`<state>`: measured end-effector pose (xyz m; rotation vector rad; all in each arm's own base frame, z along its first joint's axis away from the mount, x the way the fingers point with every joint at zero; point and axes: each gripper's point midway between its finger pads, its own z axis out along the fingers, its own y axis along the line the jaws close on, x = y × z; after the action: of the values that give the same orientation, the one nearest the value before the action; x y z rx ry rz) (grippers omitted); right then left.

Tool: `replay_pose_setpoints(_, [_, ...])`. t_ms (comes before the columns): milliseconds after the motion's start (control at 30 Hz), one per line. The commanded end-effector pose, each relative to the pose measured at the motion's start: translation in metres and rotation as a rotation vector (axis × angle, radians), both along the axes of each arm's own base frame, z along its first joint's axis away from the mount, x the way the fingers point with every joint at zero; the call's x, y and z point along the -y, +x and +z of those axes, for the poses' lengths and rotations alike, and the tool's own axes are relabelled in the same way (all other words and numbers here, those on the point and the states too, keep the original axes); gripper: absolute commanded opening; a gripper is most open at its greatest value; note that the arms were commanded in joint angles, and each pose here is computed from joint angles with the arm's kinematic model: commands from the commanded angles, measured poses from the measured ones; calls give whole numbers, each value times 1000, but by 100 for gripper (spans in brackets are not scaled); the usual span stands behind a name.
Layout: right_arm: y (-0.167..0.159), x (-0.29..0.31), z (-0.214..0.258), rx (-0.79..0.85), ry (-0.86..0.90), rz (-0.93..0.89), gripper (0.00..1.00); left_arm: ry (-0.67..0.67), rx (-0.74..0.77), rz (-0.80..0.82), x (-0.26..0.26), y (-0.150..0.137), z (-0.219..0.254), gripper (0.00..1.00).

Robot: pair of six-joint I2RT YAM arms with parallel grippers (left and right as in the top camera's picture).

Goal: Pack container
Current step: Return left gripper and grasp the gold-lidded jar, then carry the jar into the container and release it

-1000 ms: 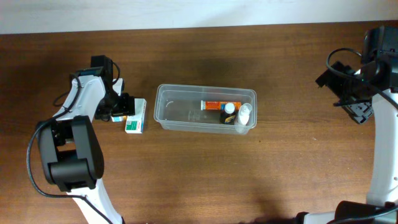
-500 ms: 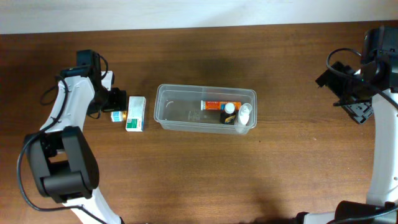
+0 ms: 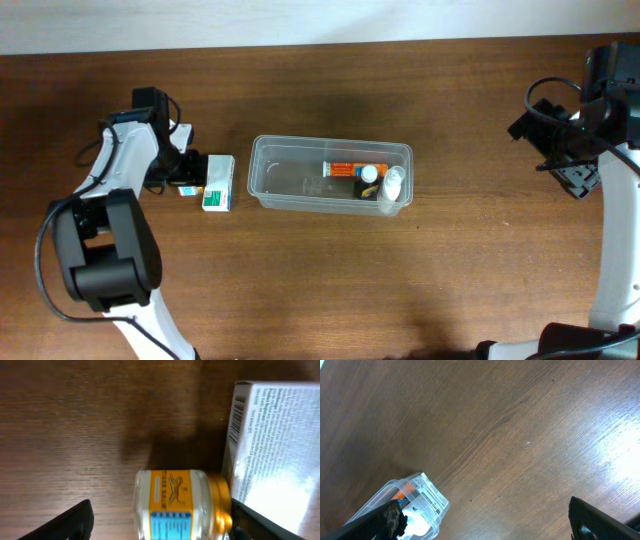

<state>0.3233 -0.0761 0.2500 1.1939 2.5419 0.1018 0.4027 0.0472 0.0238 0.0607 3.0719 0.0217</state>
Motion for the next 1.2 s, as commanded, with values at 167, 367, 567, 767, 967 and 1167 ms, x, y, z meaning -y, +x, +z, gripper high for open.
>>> replay_pose_setpoints(167, [0, 2, 9, 26, -9, -2, 98, -8, -92, 5, 0, -10, -33, 75])
replay_pose_setpoints(367, [0, 2, 9, 26, -9, -2, 98, -8, -83, 12, 0, -6, -30, 63])
replay_pose_setpoints(567, [0, 2, 9, 26, -9, -2, 99, -6, -62, 11, -1, 2, -8, 50])
replay_pose_setpoints(767, [0, 2, 9, 26, -9, -2, 99, 6, 52, -6, 5, 16, 45, 43])
replay_pose_setpoints(967, [0, 2, 9, 26, -9, -2, 99, -21, 143, -108, 52, 12, 103, 38])
replay_pose_setpoints(1167, [0, 2, 9, 26, -9, -2, 99, -78, 353, -220, 144, 0, 188, 38])
